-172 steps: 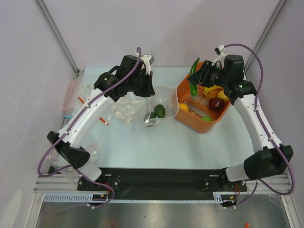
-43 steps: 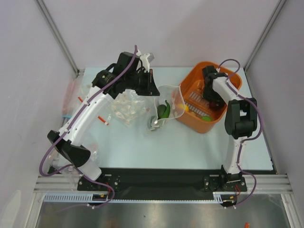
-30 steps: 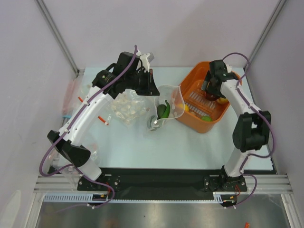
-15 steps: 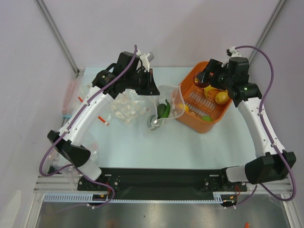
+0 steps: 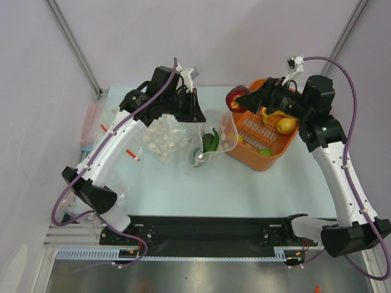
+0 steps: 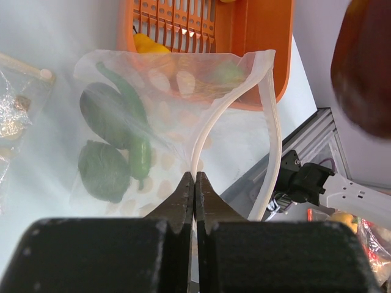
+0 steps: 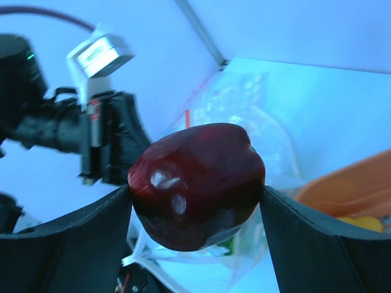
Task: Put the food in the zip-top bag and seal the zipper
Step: Place the fake fruit in the zipper food storage bag, then pick up the fake fruit from the bin, then place the fake fruit in the zipper food storage bag.
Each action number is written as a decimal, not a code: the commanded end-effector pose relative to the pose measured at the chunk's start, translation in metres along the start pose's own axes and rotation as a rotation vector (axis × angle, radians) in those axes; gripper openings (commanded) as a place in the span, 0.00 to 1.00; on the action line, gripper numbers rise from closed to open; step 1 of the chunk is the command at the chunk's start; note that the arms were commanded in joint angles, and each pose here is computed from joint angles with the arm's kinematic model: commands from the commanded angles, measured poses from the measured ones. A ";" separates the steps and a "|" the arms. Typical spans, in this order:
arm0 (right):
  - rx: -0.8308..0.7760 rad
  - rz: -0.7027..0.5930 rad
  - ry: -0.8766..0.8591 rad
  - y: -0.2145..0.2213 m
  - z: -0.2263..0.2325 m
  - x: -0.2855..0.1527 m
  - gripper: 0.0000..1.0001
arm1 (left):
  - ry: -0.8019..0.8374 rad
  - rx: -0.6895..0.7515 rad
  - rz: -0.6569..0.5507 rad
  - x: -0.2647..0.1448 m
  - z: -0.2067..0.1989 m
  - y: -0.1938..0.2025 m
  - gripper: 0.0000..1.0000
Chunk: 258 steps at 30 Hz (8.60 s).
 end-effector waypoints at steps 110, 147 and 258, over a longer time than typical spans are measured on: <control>0.070 0.694 0.917 0.172 -0.313 0.084 0.04 | -0.038 0.001 -0.215 -0.034 0.023 -0.019 0.00; -0.032 0.079 -0.469 0.008 0.052 0.005 0.00 | 0.051 -0.123 -0.104 -0.020 0.009 -0.015 0.00; 0.089 0.348 -0.253 0.071 0.034 0.020 0.79 | 0.369 -0.275 -0.071 -0.064 -0.050 -0.028 0.00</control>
Point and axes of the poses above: each gripper's point midway between its finger pads, its own x axis out along the fingers, its own z axis along the line the jaws close on, y = z × x, the point moved 5 cm from there along -x, back along the fingers, and after that the axes turned 10 degrees about -x, right-handed, at the moved point
